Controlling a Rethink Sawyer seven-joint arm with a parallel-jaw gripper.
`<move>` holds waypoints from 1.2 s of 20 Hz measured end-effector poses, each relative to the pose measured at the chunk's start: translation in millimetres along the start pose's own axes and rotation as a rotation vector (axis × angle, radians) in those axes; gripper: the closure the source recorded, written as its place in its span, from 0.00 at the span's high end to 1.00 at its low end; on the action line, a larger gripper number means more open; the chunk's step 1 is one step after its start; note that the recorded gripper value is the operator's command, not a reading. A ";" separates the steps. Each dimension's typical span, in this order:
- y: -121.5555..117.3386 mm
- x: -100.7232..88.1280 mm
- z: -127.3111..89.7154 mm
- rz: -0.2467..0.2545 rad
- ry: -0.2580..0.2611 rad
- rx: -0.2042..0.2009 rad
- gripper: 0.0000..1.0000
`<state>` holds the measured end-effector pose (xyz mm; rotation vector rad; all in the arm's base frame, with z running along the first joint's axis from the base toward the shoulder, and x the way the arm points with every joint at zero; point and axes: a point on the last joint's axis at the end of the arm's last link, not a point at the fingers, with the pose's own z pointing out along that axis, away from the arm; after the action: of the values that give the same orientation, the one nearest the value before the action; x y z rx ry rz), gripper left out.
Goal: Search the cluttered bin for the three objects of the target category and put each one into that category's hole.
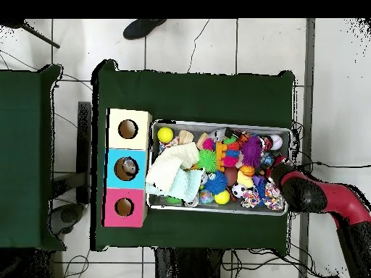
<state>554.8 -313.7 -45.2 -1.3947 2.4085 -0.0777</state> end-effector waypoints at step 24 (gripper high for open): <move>-6.8 5.1 1.7 0.007 0.006 0.011 1.00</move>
<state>558.7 -321.3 -46.7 -1.3828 2.4144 -0.0932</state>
